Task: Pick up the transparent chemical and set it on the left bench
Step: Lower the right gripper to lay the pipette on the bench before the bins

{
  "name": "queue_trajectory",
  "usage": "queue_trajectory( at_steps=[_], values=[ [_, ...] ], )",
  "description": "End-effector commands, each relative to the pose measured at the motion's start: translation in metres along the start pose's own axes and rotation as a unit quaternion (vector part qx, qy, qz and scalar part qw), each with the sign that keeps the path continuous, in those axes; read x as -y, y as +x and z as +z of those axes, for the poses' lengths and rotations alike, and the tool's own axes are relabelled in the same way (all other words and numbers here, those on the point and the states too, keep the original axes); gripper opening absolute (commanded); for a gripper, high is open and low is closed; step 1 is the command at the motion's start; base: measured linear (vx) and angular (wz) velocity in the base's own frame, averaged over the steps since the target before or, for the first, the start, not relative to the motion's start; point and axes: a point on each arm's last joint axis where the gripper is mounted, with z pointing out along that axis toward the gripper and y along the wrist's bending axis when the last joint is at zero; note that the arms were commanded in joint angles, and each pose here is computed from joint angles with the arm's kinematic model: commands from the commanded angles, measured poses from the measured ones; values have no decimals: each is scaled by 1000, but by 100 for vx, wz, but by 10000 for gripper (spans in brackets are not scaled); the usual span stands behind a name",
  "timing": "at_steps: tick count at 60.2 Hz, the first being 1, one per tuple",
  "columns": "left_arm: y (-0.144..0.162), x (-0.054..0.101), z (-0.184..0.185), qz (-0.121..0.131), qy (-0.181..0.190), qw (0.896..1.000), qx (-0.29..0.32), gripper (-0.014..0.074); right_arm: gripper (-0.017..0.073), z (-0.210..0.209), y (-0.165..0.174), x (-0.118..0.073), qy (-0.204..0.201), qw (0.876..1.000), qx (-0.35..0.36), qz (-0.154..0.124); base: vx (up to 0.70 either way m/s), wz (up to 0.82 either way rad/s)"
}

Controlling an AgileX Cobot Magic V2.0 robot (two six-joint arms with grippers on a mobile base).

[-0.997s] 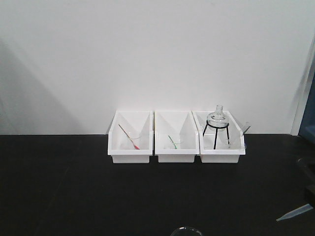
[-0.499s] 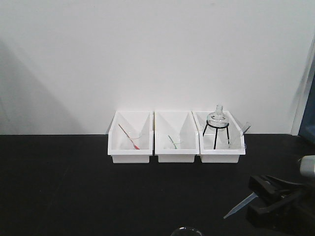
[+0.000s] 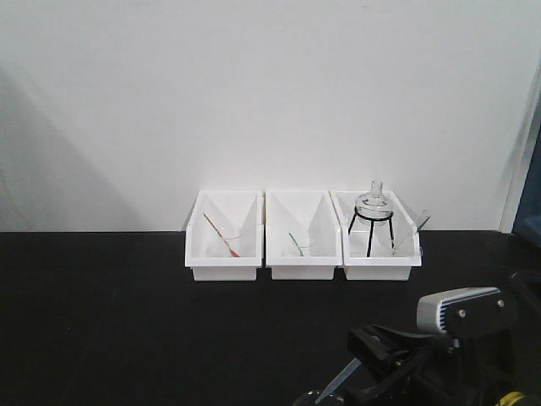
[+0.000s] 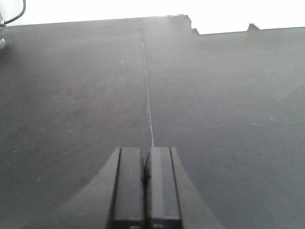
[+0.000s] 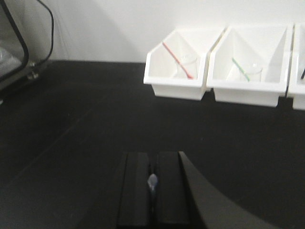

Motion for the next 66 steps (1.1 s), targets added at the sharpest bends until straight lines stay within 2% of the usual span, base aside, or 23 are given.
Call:
queue_trajectory(
  at_steps=[1,9,17,20,32,38,43,49,55,58,66],
  values=[
    [-3,0,-1,-4,-1,999,41,-3,-1,3,-14,-4,-15,999,46,-3,0,0],
    [-3,0,-1,-4,-1,999,41,-3,7,14,-3,-2,-10,1000,22,-3,0,0],
    [-3,0,-1,-4,-1,999,41,-3,74,23,5,0,-9,1000,10,-4,0,0],
    [-3,0,-1,-4,-1,999,41,-3,128,25,7,0,-9,1000,8,-6,0,0],
    [-3,0,-1,-4,-1,999,41,-3,450,28,8,0,-11,1000,16,-7,0,0],
    [-3,0,-1,-4,-1,999,41,-3,571,28,6,0,-13,1000,22,-7,0,0],
    [-3,0,-1,-4,-1,999,41,-3,633,28,6,-1,-14,1000,26,-11,0,0],
    [-3,0,-1,-4,-1,999,41,-3,636,24,1,-2,-17,999,41,-26,0,0],
    [-3,0,-1,-4,-1,999,41,-3,602,14,-10,-4,-17,995,64,-79,0,0],
    [-3,0,-1,-4,-1,999,41,-3,564,5,-17,-5,-13,992,74,-97,0,0],
    [-3,0,-1,-4,-1,999,41,-3,412,-25,-33,-6,3,991,80,-104,0,0]
  ],
)
